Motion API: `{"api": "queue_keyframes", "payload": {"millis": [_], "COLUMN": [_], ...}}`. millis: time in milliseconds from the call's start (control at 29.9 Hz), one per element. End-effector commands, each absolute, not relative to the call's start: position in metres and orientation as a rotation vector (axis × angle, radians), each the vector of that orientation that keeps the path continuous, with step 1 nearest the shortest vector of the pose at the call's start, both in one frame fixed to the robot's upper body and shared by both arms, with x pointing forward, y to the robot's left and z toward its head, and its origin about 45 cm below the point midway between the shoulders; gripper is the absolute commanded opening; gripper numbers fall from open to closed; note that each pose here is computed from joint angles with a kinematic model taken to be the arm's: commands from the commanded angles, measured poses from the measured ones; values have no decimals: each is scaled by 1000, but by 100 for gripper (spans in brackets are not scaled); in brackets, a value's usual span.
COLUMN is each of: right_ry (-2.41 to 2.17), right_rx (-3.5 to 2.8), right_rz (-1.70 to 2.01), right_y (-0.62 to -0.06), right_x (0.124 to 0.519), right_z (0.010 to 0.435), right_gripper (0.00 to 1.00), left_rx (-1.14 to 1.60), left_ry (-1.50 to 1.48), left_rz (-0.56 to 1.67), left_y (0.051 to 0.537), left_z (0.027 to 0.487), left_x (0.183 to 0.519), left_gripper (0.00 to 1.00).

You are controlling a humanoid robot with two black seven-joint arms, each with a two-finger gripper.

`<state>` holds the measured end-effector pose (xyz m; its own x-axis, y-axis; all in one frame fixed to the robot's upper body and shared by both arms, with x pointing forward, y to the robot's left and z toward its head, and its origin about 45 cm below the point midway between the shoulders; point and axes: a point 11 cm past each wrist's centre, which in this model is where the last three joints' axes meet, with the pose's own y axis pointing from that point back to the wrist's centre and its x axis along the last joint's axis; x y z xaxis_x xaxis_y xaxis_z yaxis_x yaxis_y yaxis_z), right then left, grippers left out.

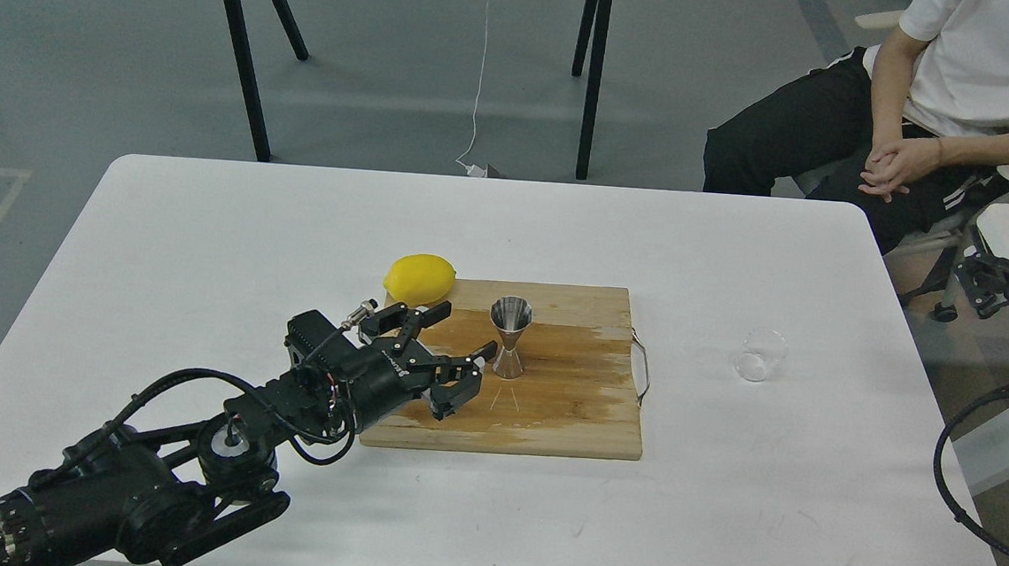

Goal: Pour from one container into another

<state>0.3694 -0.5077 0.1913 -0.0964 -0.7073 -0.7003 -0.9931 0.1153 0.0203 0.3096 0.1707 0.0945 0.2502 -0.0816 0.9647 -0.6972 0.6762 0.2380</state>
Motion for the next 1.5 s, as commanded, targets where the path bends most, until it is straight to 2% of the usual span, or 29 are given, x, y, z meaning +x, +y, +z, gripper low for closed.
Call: {"api": "queue_keyframes", "payload": {"millis": [0, 200, 401, 568, 701, 902, 1068, 1336, 1469], "right_ry": [1878, 1947, 1975, 1940, 1928, 1873, 1781, 1496, 1365], "right_rx": [-1646, -1653, -1602, -1525, -1424, -1471, -1425, -1354, -1223], "right_rz": [692, 648, 641, 714, 806, 932, 1049, 1256, 1311], "right_y": [-512, -539, -552, -549, -550, -516, -492, -425, -383], "right_x": [366, 352, 343, 328, 299, 266, 245, 240, 243], "right_z": [191, 202, 200, 181, 155, 129, 117, 116, 98], "right_gripper": [100, 100, 100, 100, 100, 100, 100, 100, 100], "left_rx": [723, 668, 502, 363, 189, -219, -491, -544, -602], "left_ry": [-1282, -1327, -1014, -767, -470, 48, 283, 385, 491], "left_rz": [474, 469, 749, 981, 1195, 1314, 1341, 1393, 1371], "left_y": [181, 197, 222, 245, 272, 311, 328, 345, 361], "left_z": [104, 120, 148, 173, 198, 219, 231, 215, 211], "left_x": [304, 308, 329, 353, 380, 400, 412, 423, 427], "left_gripper": [82, 82, 83, 90, 96, 100, 100, 100, 100]}}
